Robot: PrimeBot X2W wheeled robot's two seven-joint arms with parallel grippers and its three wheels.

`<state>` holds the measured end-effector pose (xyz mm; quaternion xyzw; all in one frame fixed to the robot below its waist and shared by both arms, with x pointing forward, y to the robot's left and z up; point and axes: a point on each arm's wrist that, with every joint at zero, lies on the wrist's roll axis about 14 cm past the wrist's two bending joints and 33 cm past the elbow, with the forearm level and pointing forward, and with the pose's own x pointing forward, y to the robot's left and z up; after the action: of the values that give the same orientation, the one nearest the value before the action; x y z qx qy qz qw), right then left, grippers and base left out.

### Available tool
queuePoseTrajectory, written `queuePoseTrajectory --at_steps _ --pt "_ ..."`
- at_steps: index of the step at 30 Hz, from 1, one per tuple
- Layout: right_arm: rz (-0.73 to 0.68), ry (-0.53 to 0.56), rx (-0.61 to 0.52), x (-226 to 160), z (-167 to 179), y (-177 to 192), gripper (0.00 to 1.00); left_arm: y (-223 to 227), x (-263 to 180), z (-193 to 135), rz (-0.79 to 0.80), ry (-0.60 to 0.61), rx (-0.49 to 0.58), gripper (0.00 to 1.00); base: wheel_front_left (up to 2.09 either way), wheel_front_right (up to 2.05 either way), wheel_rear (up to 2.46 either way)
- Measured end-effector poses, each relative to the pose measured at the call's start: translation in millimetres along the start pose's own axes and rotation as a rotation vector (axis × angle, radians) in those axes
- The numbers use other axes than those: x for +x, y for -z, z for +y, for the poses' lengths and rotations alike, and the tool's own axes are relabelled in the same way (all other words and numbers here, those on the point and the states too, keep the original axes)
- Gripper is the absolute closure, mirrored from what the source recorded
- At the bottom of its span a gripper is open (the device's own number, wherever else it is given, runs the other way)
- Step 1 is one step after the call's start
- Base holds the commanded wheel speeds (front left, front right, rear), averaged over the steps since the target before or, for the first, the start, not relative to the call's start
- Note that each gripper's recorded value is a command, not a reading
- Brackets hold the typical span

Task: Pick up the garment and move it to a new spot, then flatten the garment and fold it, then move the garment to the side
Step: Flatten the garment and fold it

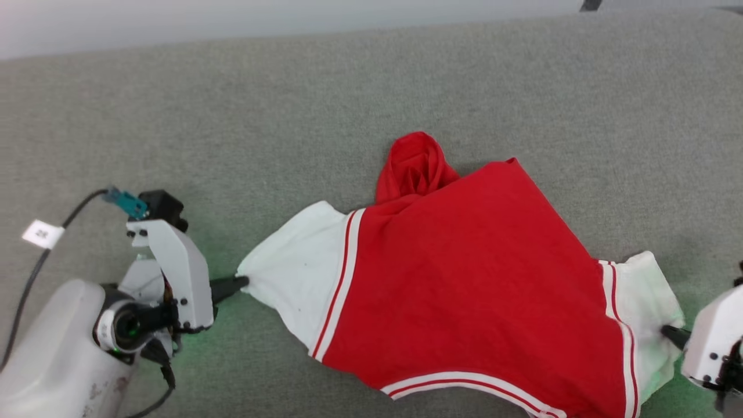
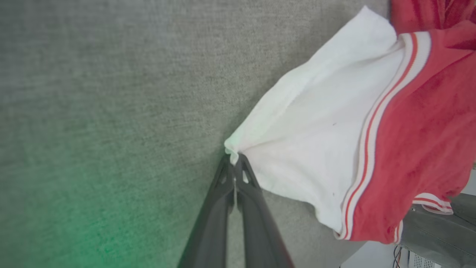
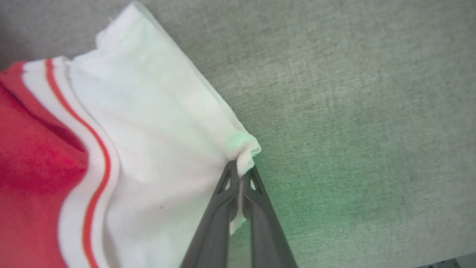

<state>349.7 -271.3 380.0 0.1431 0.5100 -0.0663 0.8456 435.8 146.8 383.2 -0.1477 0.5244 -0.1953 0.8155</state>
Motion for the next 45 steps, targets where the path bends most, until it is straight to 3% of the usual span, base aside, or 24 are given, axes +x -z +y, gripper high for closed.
queuePoseTrajectory --at_steps 10,19,28,38,45 --pt "-0.261 -0.159 -0.131 -49.7 55.9 -78.5 1.0 -16.4 -46.3 -2.3 -0.1 -0.059 0.069 1.0 0.0 0.0 0.0" --pt "-0.571 -0.258 -0.287 -114.3 117.1 -155.3 1.0 -80.1 -122.2 -23.1 -0.368 -0.114 0.171 1.0 0.0 0.0 0.0" --pt "-0.954 -0.361 -0.407 -200.3 186.8 -227.1 1.0 -148.8 -227.0 -43.0 -0.718 -0.197 0.251 1.0 0.0 0.0 0.0" --pt "-1.269 -0.413 -0.475 -270.8 238.0 -276.3 1.0 -195.7 -315.2 -52.9 -1.005 -0.291 0.274 1.0 0.0 0.0 0.0" --pt "-1.321 -0.409 -0.484 -274.4 249.1 -292.7 1.0 -214.8 -345.8 -56.6 -1.125 -0.311 0.276 1.0 0.0 0.0 0.0"
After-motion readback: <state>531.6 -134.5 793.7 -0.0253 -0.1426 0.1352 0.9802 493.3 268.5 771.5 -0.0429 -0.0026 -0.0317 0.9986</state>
